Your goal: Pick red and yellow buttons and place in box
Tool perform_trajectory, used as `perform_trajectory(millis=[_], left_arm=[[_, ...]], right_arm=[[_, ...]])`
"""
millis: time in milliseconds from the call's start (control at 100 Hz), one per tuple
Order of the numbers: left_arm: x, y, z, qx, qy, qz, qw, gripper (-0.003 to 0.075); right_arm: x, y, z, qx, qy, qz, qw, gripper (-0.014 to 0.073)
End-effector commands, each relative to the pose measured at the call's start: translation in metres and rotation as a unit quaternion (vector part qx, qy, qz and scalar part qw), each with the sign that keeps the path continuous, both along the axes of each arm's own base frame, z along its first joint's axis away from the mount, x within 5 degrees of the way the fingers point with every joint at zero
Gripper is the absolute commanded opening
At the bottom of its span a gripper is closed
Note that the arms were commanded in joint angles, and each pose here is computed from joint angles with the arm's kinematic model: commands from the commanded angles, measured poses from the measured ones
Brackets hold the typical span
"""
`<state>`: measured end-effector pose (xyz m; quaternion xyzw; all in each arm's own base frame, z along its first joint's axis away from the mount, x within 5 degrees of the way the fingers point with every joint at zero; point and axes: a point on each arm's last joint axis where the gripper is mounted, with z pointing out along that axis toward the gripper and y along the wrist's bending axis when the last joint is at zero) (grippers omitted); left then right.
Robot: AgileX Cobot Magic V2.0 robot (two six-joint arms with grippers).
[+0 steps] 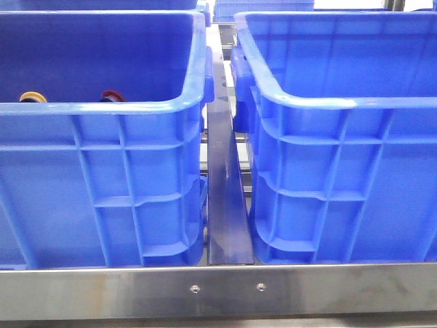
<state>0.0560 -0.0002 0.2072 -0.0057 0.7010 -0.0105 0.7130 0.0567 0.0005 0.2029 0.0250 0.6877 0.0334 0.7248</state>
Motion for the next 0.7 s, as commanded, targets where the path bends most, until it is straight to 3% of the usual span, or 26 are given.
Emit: perform_trajectory(millis=[0, 370, 690], left_arm=[[-0.001, 0.0, -0.006, -0.003, -0.038, -0.003, 0.999, -0.0019], [-0.002, -0.001, -0.001, -0.003, -0.059, -0.004, 0.998, -0.0019], [-0.011, 0.0, 0.039, -0.004, -0.099, -0.003, 0.995, -0.0019]], right_arm=[[-0.004, 0.0, 0.015, -0.009, -0.06, 0.001, 0.998, -0.0067], [-0.004, 0.0, 0.015, -0.009, -0.06, 0.001, 0.998, -0.0067], [-0.004, 0.0, 0.015, -0.009, -0.06, 0.001, 0.998, -0.0067]])
